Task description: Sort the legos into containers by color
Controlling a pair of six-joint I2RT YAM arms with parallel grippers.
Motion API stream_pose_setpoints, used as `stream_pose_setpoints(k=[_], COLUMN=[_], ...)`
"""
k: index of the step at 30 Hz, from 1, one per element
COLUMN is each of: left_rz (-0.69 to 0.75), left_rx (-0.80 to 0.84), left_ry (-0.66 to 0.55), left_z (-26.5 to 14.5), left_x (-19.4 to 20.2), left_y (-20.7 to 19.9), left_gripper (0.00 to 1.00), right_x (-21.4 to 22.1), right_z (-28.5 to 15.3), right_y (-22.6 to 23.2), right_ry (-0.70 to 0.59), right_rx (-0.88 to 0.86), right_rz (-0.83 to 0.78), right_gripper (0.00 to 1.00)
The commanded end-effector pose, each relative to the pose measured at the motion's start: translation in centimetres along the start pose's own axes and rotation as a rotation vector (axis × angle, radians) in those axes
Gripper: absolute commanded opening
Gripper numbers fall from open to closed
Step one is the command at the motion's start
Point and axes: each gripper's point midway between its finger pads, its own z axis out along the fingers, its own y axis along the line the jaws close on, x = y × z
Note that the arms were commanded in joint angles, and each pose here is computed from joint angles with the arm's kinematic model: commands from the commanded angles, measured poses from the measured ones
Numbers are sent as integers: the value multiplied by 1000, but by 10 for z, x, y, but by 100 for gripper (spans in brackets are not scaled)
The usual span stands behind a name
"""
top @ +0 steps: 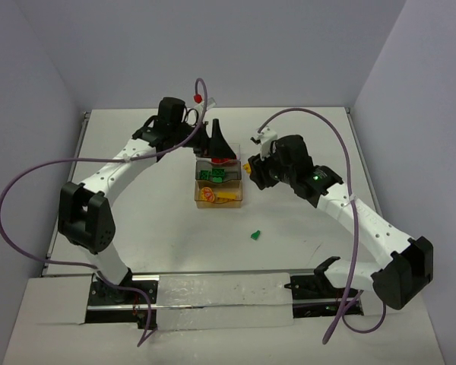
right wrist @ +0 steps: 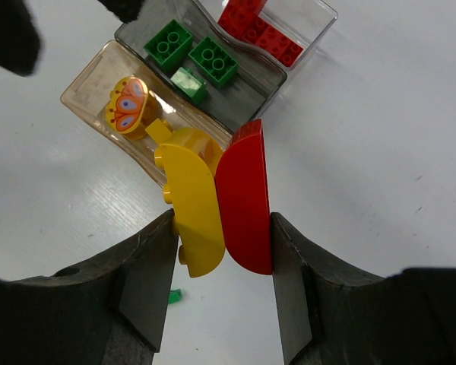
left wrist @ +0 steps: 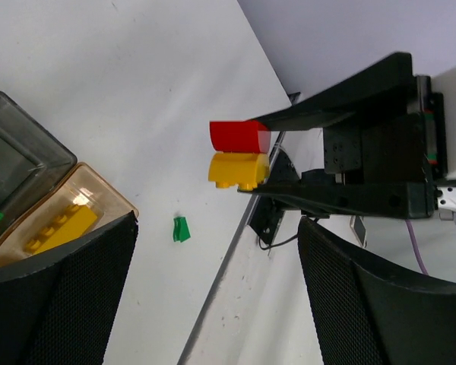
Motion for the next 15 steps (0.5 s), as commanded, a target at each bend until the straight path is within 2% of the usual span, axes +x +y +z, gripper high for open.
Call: stream_pose_setpoints(k=[1, 15], left_rz=[28, -120], left_rx=[62, 285], left_ry=[-16, 130], left_z=[3, 28], left_x=[-18, 24], left_y=[-21, -46], left_gripper=[92, 77], right_x=[-40, -54], right_z=[-9, -7], right_y=[2, 12], right_ry=[-118, -134], right_rx=[33, 31], right_rz=[-27, -79], right_gripper=[0, 0])
